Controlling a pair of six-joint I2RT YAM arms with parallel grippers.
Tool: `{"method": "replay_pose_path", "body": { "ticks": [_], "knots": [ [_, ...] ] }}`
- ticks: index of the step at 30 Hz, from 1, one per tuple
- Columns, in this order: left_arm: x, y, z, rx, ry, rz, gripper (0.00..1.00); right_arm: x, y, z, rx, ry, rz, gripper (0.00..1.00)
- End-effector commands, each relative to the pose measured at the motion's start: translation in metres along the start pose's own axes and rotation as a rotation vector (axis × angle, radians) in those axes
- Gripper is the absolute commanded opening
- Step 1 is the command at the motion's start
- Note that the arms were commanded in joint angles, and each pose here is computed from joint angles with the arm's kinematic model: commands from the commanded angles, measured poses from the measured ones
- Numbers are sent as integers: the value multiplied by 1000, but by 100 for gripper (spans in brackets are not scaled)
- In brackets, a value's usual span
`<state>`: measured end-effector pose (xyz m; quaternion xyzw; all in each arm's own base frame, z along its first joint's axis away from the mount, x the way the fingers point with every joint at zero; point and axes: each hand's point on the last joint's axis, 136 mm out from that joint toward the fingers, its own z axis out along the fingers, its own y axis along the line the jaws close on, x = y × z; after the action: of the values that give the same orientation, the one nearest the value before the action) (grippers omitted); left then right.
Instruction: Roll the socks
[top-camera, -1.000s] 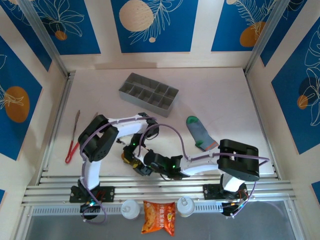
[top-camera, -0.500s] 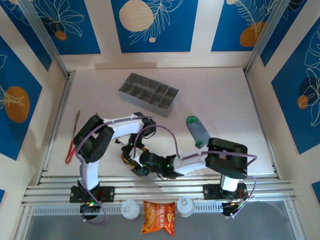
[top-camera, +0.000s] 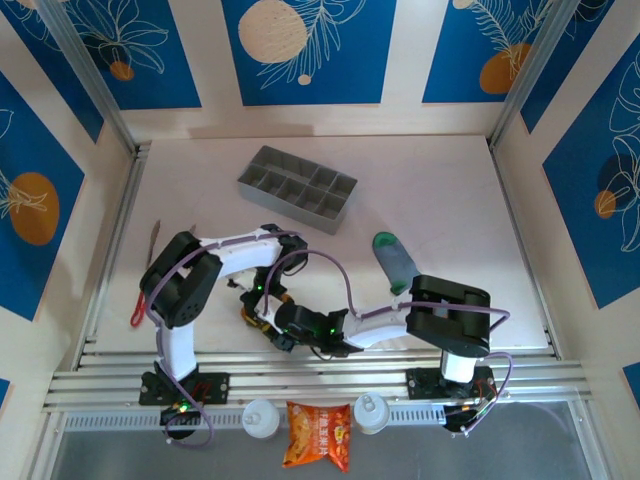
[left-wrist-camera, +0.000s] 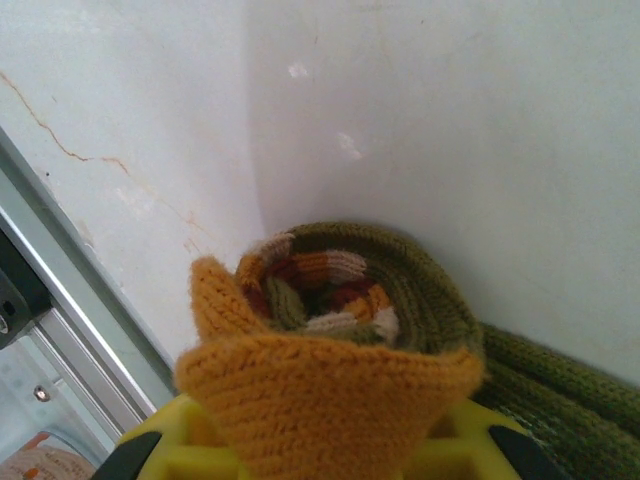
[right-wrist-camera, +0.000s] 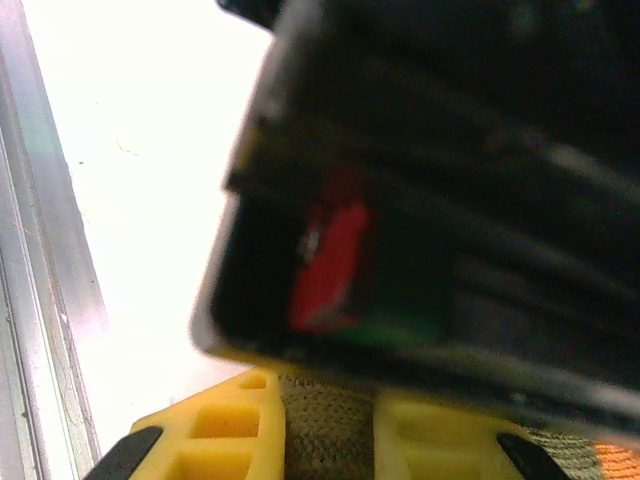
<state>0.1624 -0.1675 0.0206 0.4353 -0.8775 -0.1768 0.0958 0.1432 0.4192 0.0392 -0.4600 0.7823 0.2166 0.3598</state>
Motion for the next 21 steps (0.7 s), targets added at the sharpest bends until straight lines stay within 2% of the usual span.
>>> {"method": "replay_pose_path", "body": {
  "ticks": [1, 2, 5, 7, 9, 13, 16, 21],
  "knots": [
    [27, -86, 17, 329, 95, 28, 0, 55, -36, 11, 111, 167, 276, 0],
    [26, -85, 14, 341, 95, 23, 1, 61, -37, 10, 114, 181, 293, 0],
    [22, -83, 3, 396, 88, 2, 20, 81, -35, 7, 105, 226, 340, 0],
    [19, -81, -8, 442, 89, -12, 36, 97, -34, 3, 105, 261, 376, 0],
    [17, -78, -15, 475, 97, -26, 59, 111, -34, 0, 101, 286, 409, 0],
    [7, -72, -33, 560, 88, -48, 86, 138, -33, -6, 92, 332, 479, 0],
    [-2, -66, -47, 623, 69, -59, 98, 157, -31, -7, 86, 368, 518, 0],
    [-11, -47, -60, 694, 59, -63, 100, 178, -29, -6, 84, 405, 556, 0]
  ]
}}
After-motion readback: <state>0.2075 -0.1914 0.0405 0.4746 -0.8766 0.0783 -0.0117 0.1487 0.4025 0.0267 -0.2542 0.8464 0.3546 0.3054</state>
